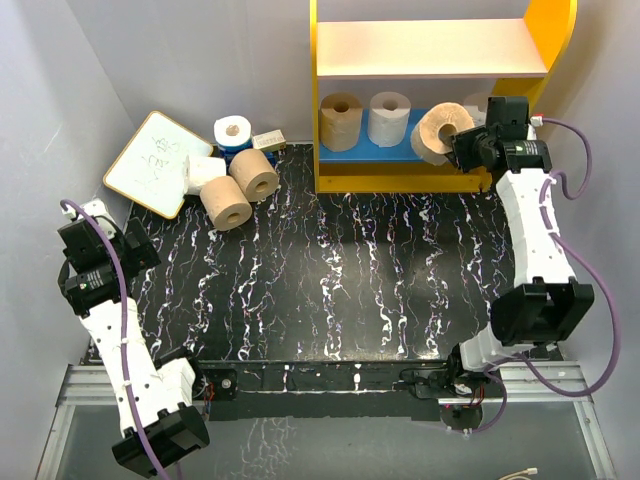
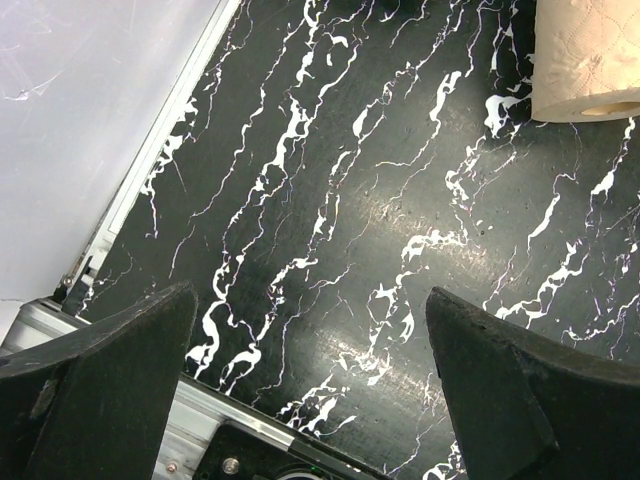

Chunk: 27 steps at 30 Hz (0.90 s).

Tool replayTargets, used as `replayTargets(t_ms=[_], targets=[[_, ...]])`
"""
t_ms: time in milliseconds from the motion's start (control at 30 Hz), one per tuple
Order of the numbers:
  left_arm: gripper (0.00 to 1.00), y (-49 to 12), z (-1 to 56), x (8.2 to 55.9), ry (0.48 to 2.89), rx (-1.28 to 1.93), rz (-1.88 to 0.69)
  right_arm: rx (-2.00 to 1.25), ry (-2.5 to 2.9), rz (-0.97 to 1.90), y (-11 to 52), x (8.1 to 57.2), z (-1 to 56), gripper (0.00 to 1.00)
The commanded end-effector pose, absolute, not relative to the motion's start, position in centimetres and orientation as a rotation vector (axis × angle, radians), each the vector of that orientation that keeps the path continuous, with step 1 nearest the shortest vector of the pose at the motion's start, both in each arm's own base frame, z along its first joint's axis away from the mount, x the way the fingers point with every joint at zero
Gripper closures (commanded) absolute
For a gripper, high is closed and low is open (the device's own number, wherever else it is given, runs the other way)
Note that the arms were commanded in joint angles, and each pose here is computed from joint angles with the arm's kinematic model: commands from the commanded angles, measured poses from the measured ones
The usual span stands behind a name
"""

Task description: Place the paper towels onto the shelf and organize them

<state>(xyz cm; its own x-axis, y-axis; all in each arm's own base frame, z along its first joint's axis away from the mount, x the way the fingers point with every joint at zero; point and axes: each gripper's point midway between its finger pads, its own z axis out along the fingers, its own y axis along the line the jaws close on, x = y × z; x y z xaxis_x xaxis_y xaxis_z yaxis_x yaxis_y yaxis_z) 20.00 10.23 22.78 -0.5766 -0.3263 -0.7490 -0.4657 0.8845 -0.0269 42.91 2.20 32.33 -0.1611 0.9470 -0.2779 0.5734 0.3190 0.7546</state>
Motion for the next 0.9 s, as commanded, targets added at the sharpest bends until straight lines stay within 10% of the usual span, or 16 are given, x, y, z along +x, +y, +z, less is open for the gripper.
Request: replayTargets(t_ms=[0,867], targets=[[0.02,10.6,22.8,20.0,2.225,-0.593,0.230,1.355,1.640,0.782,1.5,45.8,37.7,1.00],[0.02,11.0,22.3,20.1,2.243,-0.616,0.243,1.419,1.605,0.668,-1.5,54.3,31.8,1.00]])
